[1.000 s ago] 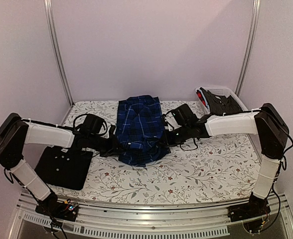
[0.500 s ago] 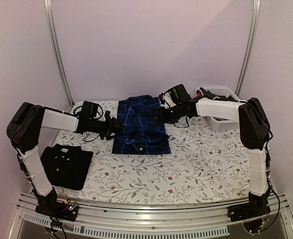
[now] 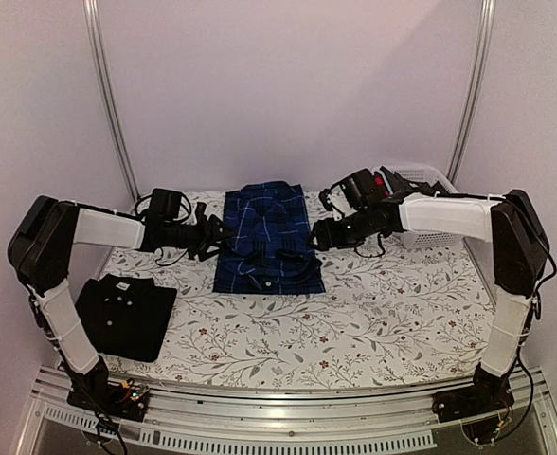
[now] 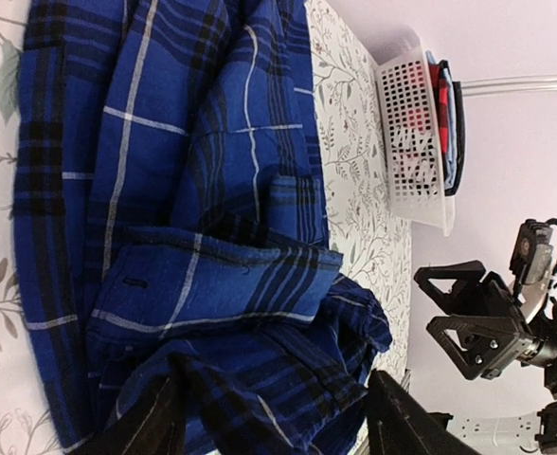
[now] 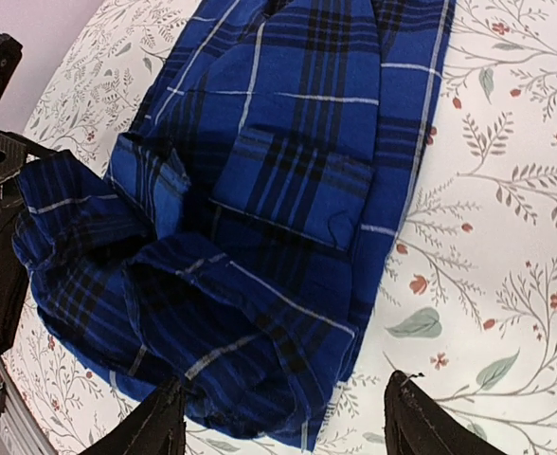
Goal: Fold and stack the long sleeve shirts
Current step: Adjust the 2/3-rectangle-folded shirt at the center of the board.
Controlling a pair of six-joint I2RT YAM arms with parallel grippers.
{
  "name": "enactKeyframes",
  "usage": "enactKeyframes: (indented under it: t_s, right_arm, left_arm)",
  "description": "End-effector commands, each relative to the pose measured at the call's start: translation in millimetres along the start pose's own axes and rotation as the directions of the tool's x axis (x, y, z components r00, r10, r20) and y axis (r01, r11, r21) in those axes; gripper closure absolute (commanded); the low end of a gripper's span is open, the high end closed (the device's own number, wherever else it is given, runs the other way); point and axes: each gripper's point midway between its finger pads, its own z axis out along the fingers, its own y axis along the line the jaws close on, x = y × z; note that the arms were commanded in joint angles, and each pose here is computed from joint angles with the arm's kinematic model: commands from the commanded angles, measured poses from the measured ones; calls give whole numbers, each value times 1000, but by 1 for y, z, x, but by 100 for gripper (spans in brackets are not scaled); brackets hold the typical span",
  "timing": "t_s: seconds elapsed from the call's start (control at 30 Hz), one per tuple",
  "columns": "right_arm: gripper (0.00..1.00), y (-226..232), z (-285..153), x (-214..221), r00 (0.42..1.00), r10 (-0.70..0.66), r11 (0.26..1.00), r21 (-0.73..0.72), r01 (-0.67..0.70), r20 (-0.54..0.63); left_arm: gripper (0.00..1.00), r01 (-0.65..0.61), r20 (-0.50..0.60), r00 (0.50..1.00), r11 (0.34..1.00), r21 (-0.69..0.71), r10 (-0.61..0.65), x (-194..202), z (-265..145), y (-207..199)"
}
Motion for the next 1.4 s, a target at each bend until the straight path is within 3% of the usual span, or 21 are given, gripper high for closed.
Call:
enactKeyframes:
  t_s: [0.0, 0.37, 0.5, 0.57, 0.77, 0.93, 1.2, 1.37]
  right_arm:
    - [31, 10, -17, 21, 1000, -31, 999, -20, 31, 1]
    - [37, 13, 6, 51, 997, 31, 998, -54, -34, -68]
    - [41, 14, 14, 49, 997, 48, 996, -65, -52, -65]
    - [47, 17, 19, 47, 996, 51, 995, -76, -56, -73]
    - [81, 12, 23, 26, 997, 72, 996, -58, -74, -37]
    - [97, 4, 22, -8, 996, 92, 995, -46, -91, 18]
    - [100, -23, 51, -46, 994, 101, 995, -19, -100, 49]
    - [73, -31, 50, -44, 996, 78, 997, 4, -79, 36]
  left_arm:
    - [37, -30, -9, 1000, 1000, 3, 30, 7, -9, 1]
    - [51, -6, -57, 998, 999, -40, 3, 32, -2, 16]
    - [61, 0, -65, 998, 999, -37, -2, 37, 1, 14]
    - [69, 3, -71, 997, 999, -34, -5, 39, 3, 14]
    - [94, 19, -58, 998, 999, -51, -22, 45, -1, 13]
    - [100, 38, -12, 999, 998, -59, -38, 37, -7, 10]
    - [100, 124, 91, 989, 990, -63, -118, -6, 1, 10]
    - [100, 156, 90, 984, 987, -32, -152, -17, 15, 13]
